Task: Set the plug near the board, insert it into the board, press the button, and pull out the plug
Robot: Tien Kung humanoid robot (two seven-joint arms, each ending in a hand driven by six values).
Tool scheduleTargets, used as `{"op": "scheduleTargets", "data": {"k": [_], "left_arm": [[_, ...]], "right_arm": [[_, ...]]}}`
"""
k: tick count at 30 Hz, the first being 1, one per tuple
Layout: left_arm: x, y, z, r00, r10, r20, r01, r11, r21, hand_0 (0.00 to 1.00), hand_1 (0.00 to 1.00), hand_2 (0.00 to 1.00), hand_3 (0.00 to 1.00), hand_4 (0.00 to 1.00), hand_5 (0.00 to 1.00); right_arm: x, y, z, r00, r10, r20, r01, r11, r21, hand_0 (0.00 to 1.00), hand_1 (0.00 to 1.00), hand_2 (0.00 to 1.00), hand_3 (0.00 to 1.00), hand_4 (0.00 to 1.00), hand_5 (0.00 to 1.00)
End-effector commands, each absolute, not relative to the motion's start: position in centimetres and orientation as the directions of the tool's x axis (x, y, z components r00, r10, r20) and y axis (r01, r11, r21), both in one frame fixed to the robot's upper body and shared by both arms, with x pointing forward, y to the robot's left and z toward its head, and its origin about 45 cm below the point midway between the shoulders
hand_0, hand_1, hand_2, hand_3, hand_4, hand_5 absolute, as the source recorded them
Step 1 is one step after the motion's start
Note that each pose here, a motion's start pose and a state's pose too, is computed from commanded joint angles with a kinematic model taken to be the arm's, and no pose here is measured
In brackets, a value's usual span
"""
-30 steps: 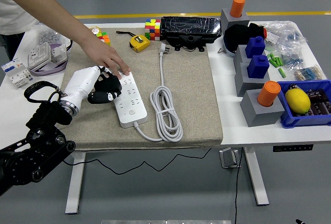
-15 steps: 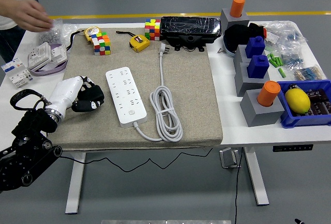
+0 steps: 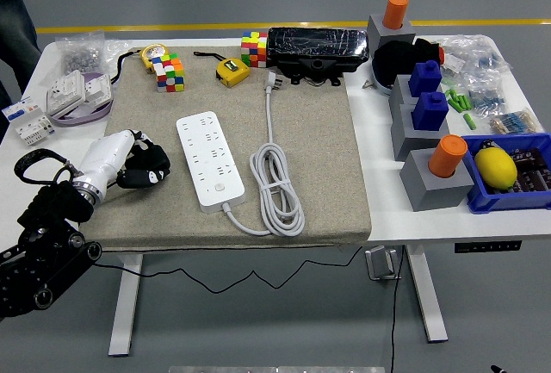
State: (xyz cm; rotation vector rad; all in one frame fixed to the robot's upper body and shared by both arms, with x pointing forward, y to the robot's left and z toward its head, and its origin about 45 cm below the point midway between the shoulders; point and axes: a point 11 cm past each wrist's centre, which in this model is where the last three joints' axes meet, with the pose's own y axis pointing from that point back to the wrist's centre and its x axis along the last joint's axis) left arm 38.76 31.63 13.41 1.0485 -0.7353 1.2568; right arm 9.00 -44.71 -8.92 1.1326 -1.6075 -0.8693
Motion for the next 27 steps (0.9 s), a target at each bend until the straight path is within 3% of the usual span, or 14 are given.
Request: {"op": "scheduleTargets", "data": {"k": [3,4,14,15,16,21,22,27], "left_arm": [[38.8,31.5,13.7,0.192,0.408,0.893,-0.977,-0.007,0.213,0.717,0.727,0.649,0.648,0.936,0.237],[38.8,31.4,13.8,0.184,0.421,0.888,-0.979,-0.004,0.205,0.745,0.781,0.753,0.755,0.998,0.373],[38.4,31.3,15.5,0.084,0.530,0.843,-0.995,0.001,0.099,0.744,0.778,0.757,0.754,0.998,0.395],[38.3,31.4,16.1,0.042,0.581,0.813,-0.998,-0.009,0.058,0.744,0.778,0.757,0.754,0.998,0.395],[38.3,31.6,16.7,0.008,0.626,0.780,-0.999,-0.022,0.028,0.728,0.741,0.722,0.728,0.998,0.498],[37.8,32.8,18.8,-0.122,0.799,0.589,-0.992,-0.098,-0.073,0.728,0.741,0.722,0.728,0.998,0.498],[37.7,33.1,18.9,-0.137,0.823,0.552,-0.991,-0.116,-0.074,0.662,0.653,0.633,0.611,0.890,0.473],[37.4,35.0,18.8,-0.175,0.917,0.357,-0.982,-0.187,-0.002,0.662,0.653,0.633,0.611,0.890,0.473]], "right_arm": [[9.2,-44.7,-8.9,-0.119,-0.948,0.296,-0.275,0.318,0.908,0.656,0.653,0.658,0.571,0.993,0.554],[9.2,-44.7,-8.9,-0.119,-0.948,0.295,-0.276,0.317,0.907,0.655,0.653,0.658,0.571,0.993,0.555],[9.2,-44.8,-8.8,-0.120,-0.948,0.296,-0.276,0.318,0.907,0.653,0.653,0.658,0.570,0.993,0.556],[9.3,-44.8,-8.8,-0.120,-0.948,0.296,-0.276,0.318,0.907,0.653,0.653,0.658,0.570,0.993,0.556],[9.3,-44.8,-8.8,-0.120,-0.948,0.296,-0.276,0.319,0.907,0.655,0.653,0.658,0.571,0.994,0.555],[9.1,-44.8,-8.9,-0.119,-0.948,0.297,-0.273,0.319,0.908,0.655,0.653,0.658,0.571,0.994,0.555],[9.1,-44.8,-8.9,-0.118,-0.947,0.297,-0.273,0.319,0.908,0.655,0.653,0.658,0.572,0.994,0.555],[9.3,-44.8,-8.9,-0.120,-0.947,0.297,-0.275,0.319,0.907,0.655,0.653,0.658,0.572,0.994,0.555]]}}
